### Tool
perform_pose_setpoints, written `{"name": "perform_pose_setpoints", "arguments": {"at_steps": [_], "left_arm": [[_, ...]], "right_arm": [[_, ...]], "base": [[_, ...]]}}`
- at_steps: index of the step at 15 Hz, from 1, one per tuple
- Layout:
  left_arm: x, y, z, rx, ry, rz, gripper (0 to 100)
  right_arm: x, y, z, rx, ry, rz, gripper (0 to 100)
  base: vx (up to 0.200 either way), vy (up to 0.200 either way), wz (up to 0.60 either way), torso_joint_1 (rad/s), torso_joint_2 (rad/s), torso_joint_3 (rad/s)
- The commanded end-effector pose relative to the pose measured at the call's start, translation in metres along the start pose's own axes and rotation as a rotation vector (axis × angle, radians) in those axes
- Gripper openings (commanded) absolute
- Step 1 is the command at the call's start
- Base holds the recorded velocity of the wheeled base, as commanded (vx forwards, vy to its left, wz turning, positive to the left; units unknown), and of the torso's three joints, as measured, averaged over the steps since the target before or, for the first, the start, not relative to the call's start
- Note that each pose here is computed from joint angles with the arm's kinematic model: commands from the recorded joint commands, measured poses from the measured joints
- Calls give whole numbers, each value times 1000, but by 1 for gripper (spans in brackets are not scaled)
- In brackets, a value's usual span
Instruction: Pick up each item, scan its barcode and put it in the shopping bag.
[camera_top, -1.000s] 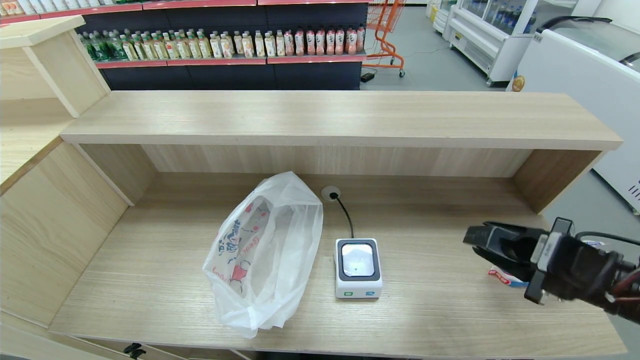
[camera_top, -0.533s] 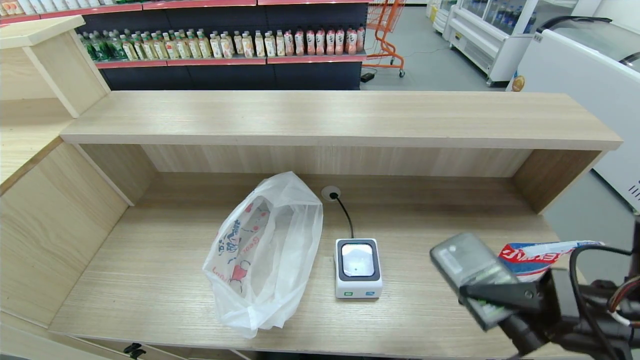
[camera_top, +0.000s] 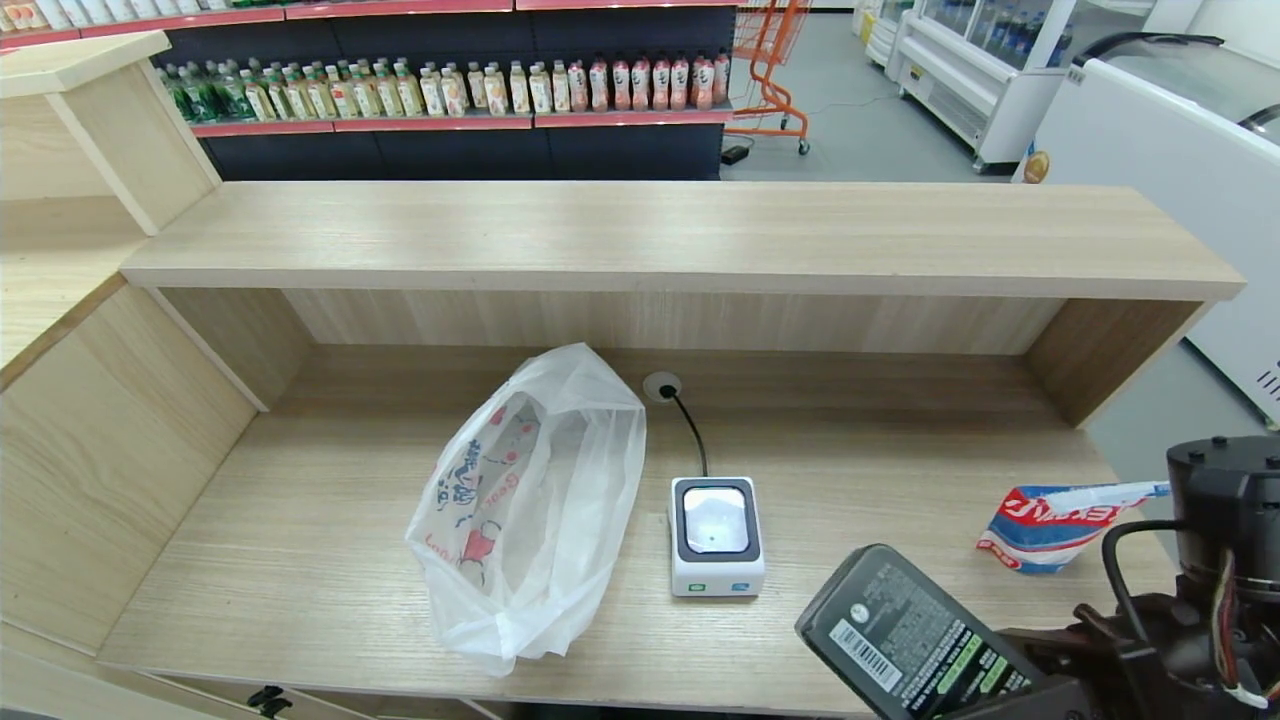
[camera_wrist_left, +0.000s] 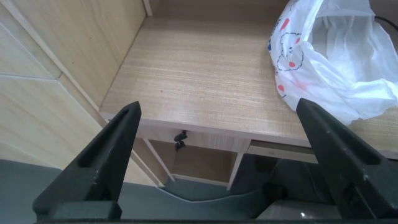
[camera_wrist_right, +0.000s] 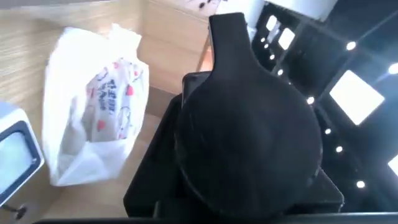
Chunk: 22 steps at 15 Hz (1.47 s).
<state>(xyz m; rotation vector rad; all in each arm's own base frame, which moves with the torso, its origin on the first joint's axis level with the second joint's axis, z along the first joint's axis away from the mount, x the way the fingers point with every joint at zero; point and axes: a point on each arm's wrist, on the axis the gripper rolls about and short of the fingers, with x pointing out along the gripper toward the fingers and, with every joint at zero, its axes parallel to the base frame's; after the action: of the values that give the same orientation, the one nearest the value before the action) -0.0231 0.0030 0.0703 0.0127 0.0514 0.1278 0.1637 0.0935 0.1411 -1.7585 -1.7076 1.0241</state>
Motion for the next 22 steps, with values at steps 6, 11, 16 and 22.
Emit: {"name": "perform_pose_setpoints", "arguments": {"at_steps": [6,11,16,22], "left_arm": [[0,0,0,0,0,1,100],[0,0,0,0,0,1,100],[0,0,0,0,0,1,100],[0,0,0,0,0,1,100]], "right_arm": [[11,-1,-13,-154,-12,-56,0],[13,2,-13,-146,-17,-55,0],[12,-1,-11,-149,-20,-61,0],[5,-14,-15,-122,13,-56,0]], "base": [[0,0,0,0,0,0],[0,0,0,0,0,0],[0,0,0,0,0,0],[0,0,0,0,0,0]]}}
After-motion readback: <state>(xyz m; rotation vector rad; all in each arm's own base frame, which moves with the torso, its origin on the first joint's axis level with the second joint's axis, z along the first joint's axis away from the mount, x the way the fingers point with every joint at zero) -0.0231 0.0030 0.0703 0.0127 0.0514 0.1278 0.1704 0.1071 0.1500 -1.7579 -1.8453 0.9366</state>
